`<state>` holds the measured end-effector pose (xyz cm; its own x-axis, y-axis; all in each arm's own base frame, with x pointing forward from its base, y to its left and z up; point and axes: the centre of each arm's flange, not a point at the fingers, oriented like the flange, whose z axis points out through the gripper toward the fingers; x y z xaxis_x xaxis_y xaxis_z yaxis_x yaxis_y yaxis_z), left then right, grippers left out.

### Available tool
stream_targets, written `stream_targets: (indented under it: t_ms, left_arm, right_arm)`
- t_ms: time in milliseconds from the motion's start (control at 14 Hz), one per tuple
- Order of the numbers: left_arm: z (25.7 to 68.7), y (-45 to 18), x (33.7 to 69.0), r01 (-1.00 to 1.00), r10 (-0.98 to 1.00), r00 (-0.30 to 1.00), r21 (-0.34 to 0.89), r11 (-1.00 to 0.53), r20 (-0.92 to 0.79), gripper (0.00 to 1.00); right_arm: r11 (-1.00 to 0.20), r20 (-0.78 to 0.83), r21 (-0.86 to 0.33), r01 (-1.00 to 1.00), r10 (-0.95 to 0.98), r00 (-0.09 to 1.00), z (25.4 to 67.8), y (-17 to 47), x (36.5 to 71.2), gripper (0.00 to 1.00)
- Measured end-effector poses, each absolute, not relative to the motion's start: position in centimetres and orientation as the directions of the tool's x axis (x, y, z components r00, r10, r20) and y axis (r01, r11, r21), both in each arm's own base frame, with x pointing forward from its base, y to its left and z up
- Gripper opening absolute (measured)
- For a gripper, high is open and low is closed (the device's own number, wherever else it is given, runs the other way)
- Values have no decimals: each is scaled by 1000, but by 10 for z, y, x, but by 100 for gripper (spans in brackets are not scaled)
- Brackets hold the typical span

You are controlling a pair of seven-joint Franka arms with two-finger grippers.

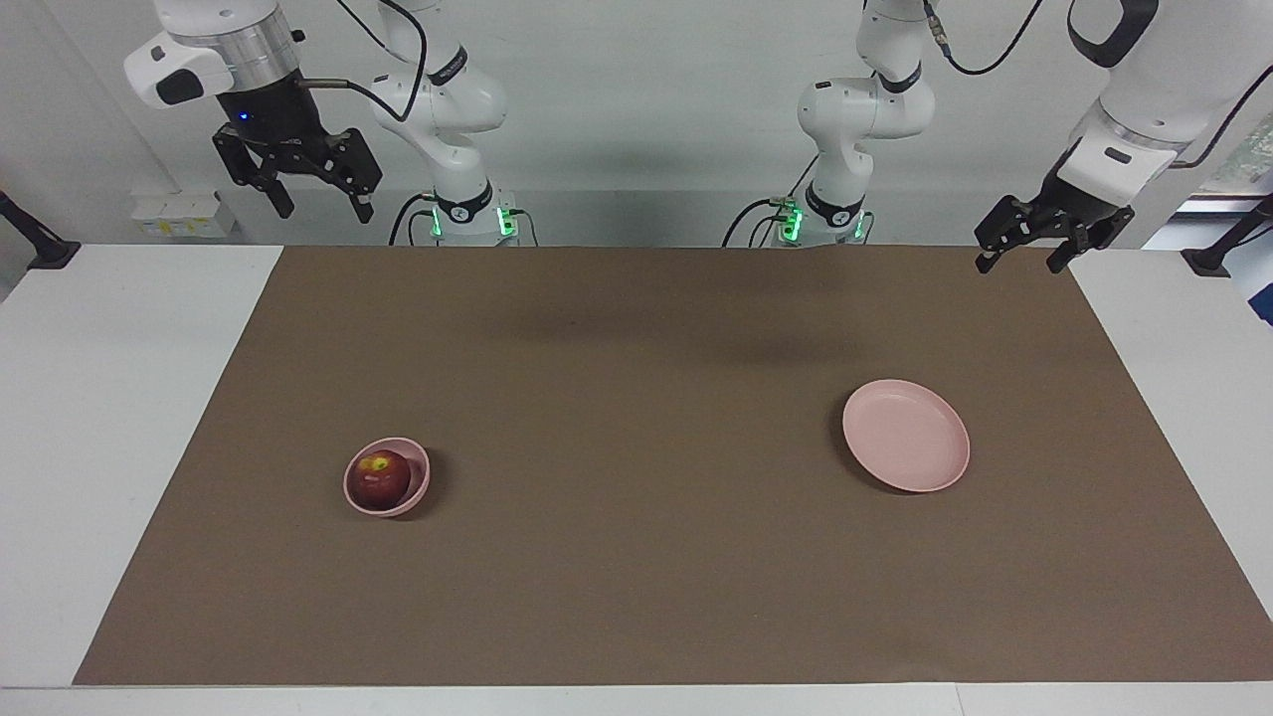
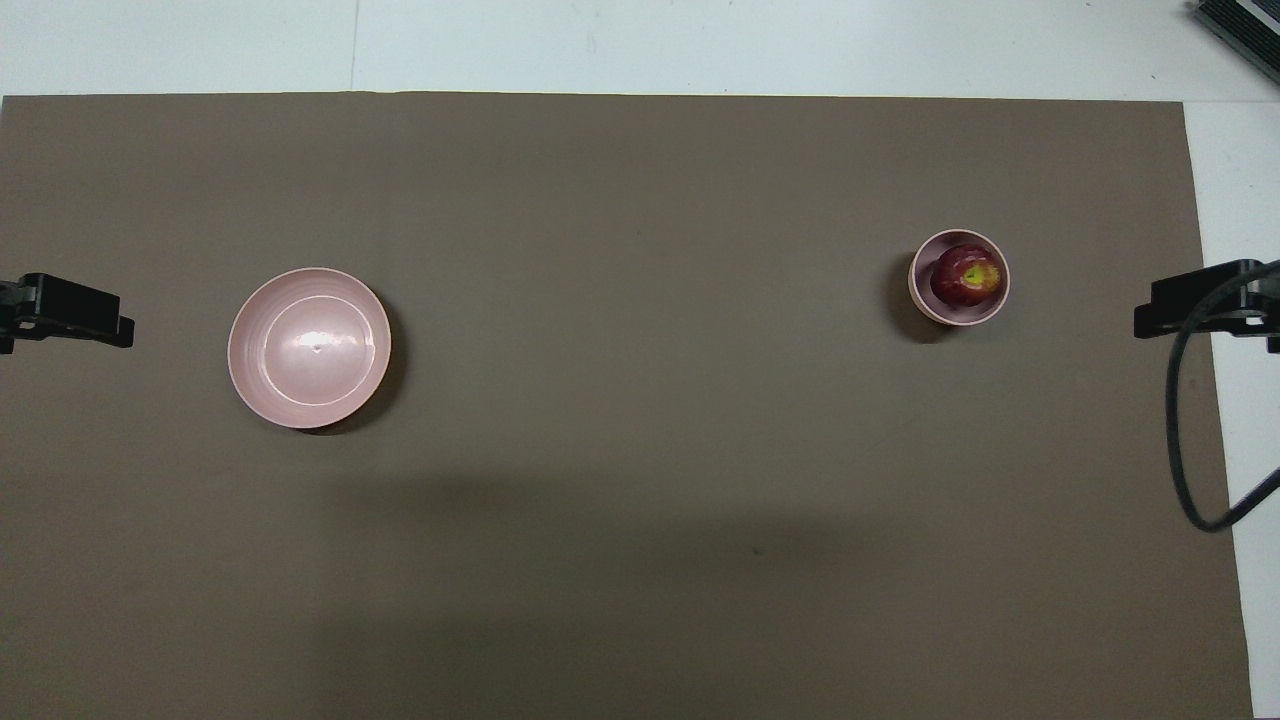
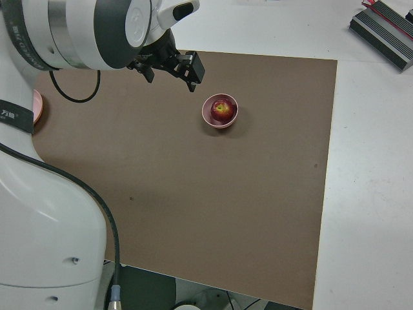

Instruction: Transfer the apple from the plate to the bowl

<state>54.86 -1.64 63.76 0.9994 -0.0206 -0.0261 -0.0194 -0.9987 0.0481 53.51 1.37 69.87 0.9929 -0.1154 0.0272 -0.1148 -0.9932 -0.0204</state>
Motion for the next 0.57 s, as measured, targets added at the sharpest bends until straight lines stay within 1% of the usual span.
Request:
stream_targets:
  t_ms: [571]
  left_arm:
    - [638,-16,549,-19,-21,999,48,-999,-26,100]
  right_arm:
    - [-995,31,-19,-101,-101,994,700,17,535,100]
